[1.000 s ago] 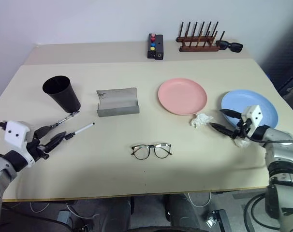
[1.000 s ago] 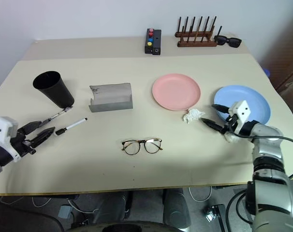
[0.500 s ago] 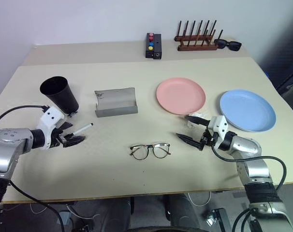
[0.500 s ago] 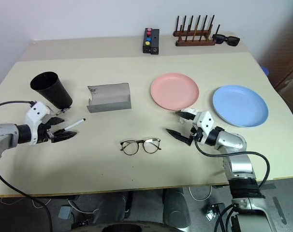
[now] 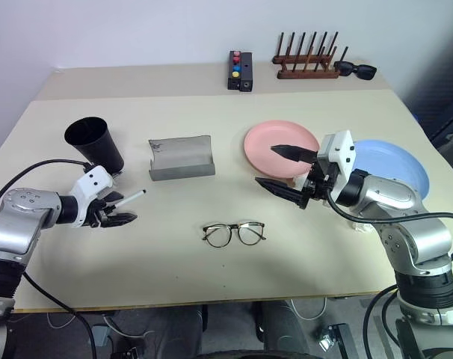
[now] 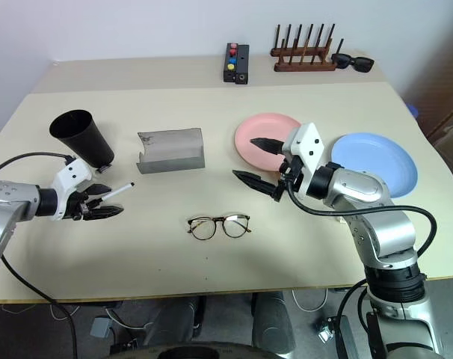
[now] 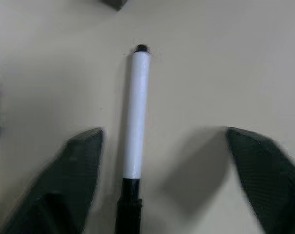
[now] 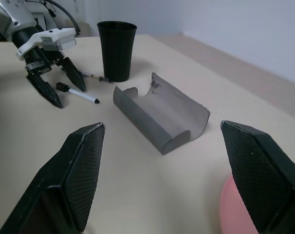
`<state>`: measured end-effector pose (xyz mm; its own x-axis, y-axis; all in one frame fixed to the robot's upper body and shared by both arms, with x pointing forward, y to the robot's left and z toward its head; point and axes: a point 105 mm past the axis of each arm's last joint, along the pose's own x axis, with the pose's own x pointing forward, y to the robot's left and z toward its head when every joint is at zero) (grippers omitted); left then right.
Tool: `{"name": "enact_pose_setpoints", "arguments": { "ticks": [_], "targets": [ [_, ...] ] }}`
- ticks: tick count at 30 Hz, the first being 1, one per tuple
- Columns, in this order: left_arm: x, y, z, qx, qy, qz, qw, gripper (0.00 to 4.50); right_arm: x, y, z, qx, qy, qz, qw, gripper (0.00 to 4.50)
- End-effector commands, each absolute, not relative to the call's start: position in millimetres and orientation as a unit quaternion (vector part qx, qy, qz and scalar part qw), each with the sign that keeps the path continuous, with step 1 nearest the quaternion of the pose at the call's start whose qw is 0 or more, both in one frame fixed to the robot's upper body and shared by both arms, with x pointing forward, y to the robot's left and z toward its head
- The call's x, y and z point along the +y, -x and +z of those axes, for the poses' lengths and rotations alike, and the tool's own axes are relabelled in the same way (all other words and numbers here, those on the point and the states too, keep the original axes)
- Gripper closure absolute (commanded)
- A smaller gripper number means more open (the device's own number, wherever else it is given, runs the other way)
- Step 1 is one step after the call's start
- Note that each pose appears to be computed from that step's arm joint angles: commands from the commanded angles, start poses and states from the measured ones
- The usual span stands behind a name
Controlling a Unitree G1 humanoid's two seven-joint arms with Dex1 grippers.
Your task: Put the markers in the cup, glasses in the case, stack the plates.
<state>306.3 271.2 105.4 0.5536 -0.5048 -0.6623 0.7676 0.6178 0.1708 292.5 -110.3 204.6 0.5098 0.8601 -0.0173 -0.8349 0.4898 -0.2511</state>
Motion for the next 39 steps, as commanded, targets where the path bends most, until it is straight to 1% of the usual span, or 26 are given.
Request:
{"name": "enact_pose_setpoints", "arguments": {
  "ticks": [1,4,5,12,14,17,21,22,25,27,32,35,39],
  "targets": [
    [273,-299,94,0.315,-0.226,-0.385,0.837,2.53,-103,-283,218,-0.076,0.120,0.506,0.851,0.60],
    [273,-298,94,0.314,-0.229,-0.392,0.834,4.08,-102,-281,216,-0.070,0.117,0.508,0.851,0.60],
    [272,-298,94,0.314,-0.230,-0.393,0.833,4.44,-102,-281,215,-0.067,0.118,0.509,0.850,0.60],
    [274,-298,97,0.306,-0.245,-0.390,0.833,4.44,-104,-279,206,-0.049,0.120,0.514,0.848,0.60],
    [270,-300,105,0.282,-0.241,-0.396,0.840,4.44,-105,-279,204,-0.047,0.121,0.514,0.848,0.60],
    [258,-303,132,0.202,-0.212,-0.414,0.862,4.44,-107,-280,203,-0.048,0.122,0.511,0.849,0.60],
    [254,-313,174,0.087,-0.166,-0.382,0.905,4.44,-107,-283,204,-0.059,0.119,0.509,0.851,0.60],
    [253,-314,180,0.072,-0.156,-0.376,0.910,4.44,-107,-283,204,-0.060,0.118,0.509,0.850,0.60],
    [251,-312,215,-0.020,-0.117,-0.356,0.927,4.44,-104,-284,201,-0.065,0.112,0.514,0.848,0.60],
    [251,-311,227,-0.053,-0.107,-0.343,0.932,4.44,-102,-285,201,-0.071,0.108,0.514,0.848,0.60],
    [258,-318,258,-0.149,-0.096,-0.275,0.945,4.44,-95,-293,206,-0.097,0.096,0.515,0.846,0.60],
    [275,-329,277,-0.206,-0.096,-0.189,0.955,4.44,-86,-298,210,-0.116,0.082,0.520,0.842,0.60],
    [302,-342,297,-0.271,-0.098,-0.063,0.955,4.44,-69,-305,211,-0.136,0.064,0.525,0.837,0.60]
  ]
}}
